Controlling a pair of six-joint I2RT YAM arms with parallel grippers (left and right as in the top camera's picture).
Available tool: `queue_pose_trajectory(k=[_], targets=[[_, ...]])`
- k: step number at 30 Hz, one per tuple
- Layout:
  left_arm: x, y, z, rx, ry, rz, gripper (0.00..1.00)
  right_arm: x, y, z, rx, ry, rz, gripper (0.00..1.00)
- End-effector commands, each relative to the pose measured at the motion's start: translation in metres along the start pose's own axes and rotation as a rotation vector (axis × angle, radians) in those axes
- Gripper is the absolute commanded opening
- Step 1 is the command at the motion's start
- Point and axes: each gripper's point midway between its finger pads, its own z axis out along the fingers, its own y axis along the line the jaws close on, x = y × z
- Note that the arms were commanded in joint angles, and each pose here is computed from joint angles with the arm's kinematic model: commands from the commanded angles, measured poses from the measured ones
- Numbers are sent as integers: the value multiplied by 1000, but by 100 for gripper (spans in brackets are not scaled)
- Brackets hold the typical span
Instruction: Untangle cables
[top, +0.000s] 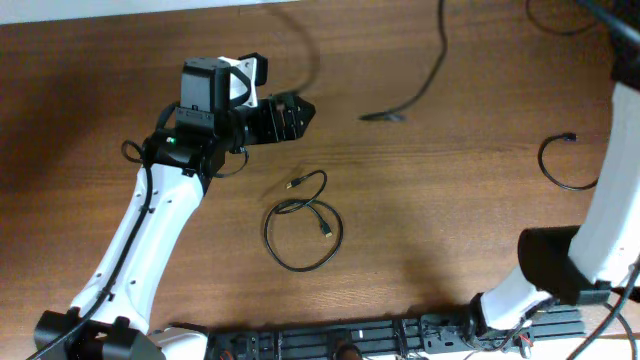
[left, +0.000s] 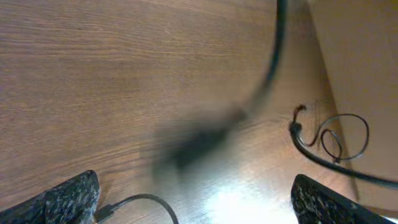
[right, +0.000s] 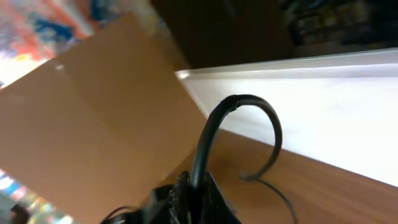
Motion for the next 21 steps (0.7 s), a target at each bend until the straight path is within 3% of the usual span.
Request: queue_pose_trajectory(k=[1,5,10,21], targets=[[0,-8,0,45,11,22,99,-22,-35,-25,157,-89,-32,4],[1,-10,0,58,17,21,99,-36,-76,-62,320,-145,-76,4],[2,-12,0,73,23,33,99,-21,-137,-109,613,-99,-92,4],[7,-16,-1,96,45,59,99,1,-246,-262,1202,-122,69,4]])
